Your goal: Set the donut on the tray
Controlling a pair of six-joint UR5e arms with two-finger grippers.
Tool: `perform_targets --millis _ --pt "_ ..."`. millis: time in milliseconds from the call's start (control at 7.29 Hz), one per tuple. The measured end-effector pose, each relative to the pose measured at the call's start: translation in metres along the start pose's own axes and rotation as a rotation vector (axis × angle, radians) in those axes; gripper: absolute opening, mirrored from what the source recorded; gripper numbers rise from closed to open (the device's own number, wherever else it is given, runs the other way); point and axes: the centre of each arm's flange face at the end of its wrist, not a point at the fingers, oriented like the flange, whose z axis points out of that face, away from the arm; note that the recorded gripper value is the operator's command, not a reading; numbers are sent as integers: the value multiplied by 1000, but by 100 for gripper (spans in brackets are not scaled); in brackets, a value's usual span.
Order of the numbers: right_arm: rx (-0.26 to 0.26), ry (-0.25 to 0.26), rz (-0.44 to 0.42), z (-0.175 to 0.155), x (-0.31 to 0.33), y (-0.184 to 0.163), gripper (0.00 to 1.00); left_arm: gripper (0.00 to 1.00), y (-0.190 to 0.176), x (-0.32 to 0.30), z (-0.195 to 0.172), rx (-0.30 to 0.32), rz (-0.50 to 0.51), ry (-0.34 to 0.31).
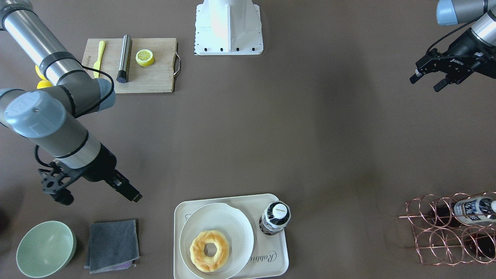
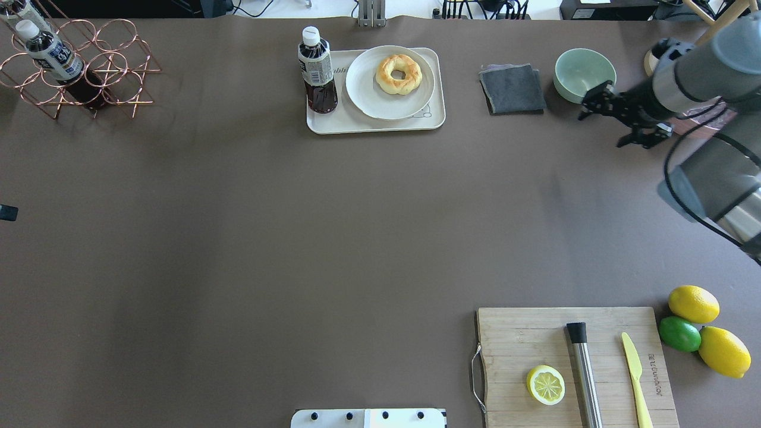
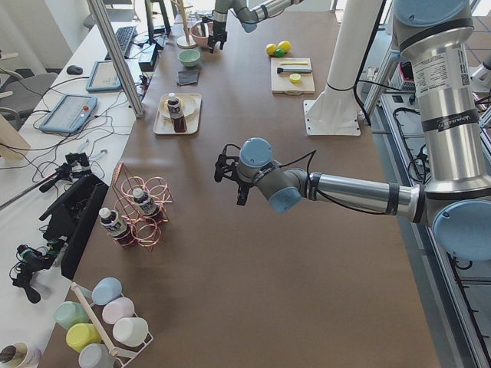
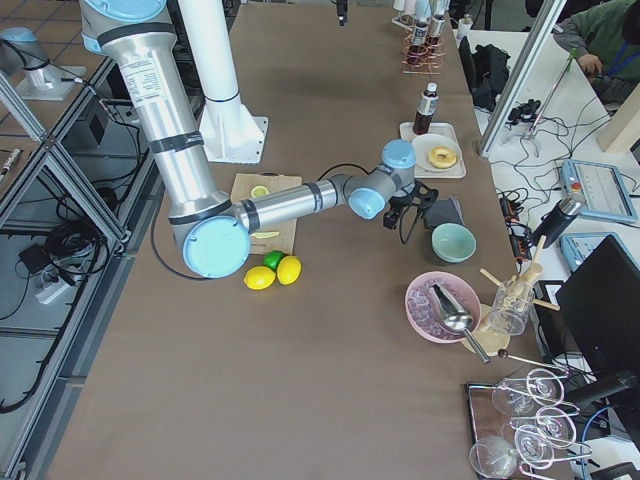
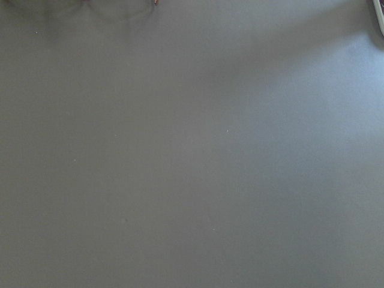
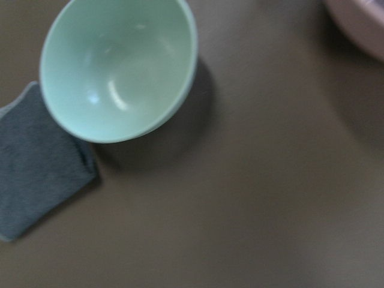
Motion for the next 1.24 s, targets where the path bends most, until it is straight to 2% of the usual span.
perform_targets --millis 412,686,824,961,1235 --pt "42 145 -271 -61 218 -61 100 98 -6 -50 -22 1 73 -97" --pt "22 295 -454 -116 315 -103 100 98 -9 -82 -39 -33 111 -169" --pt "-15 380 -546 -143 349 -120 100 98 -8 -98 -44 -67 134 -208" --pt "-54 422 -579 -165 371 -131 100 98 -3 -121 -50 -97 166 -253" --pt "-90 435 -579 -179 392 -132 100 98 17 -198 -63 -131 170 -310"
